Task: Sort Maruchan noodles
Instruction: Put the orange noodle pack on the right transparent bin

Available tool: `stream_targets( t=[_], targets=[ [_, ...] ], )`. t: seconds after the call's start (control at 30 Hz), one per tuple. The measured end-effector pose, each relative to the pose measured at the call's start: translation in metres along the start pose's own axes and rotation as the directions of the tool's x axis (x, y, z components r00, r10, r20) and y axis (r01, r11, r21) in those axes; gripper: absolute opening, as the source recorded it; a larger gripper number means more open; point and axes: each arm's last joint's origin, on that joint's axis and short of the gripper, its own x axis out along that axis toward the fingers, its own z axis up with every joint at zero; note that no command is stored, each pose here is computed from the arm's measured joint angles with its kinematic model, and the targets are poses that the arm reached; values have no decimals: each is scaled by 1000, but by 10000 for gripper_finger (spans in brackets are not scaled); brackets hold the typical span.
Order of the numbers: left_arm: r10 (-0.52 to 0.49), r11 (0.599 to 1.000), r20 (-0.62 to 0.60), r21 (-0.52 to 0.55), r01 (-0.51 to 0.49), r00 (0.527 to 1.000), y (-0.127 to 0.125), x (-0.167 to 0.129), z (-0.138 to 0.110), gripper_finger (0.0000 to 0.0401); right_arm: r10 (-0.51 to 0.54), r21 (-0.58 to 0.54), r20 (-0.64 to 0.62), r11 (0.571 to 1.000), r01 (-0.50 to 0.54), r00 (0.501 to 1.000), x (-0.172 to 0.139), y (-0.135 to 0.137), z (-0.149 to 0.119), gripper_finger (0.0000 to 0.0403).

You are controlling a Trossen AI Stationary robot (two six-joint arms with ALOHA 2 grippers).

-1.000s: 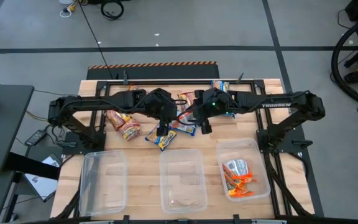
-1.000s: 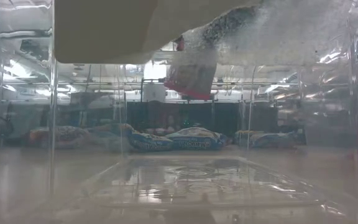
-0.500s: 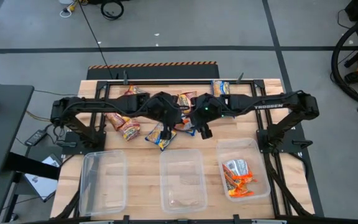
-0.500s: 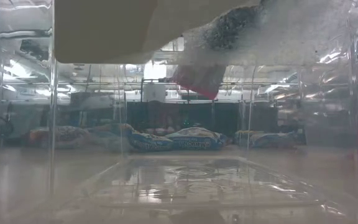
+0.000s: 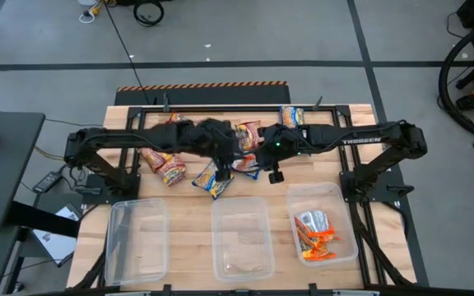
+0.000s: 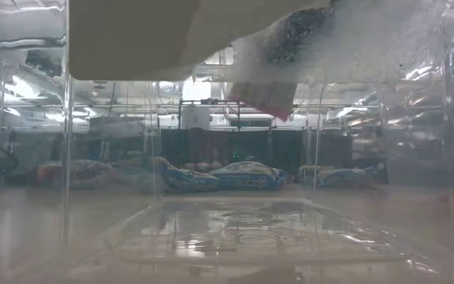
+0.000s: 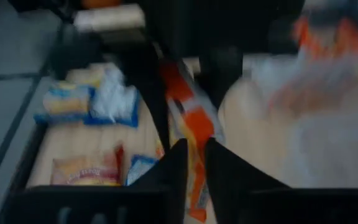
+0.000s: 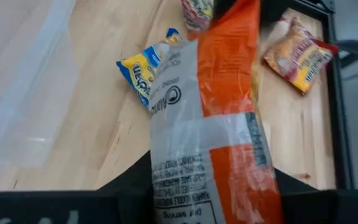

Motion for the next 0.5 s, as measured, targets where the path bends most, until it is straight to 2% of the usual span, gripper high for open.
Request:
stream_targets(
  t=[0.07,0.27,0.4,0.5],
  targets=[
    [15,999,72,-47,-12,997,2,-16,19,90,3,19,0,1000,-3,1000,-11,1,-1,136],
    [45,984,116,-176,-24,992,7,-56,47,182,11,67,36,998,-14,999,-59,10,-3,147],
    [26,961,145,-278,16,989,3,-77,54,199,65,159,51,985,-73,997,-99,26,-11,140],
    [22,959,191,-282,34,981,-8,-85,59,193,140,217,49,965,-147,989,-122,46,-16,138]
  ],
)
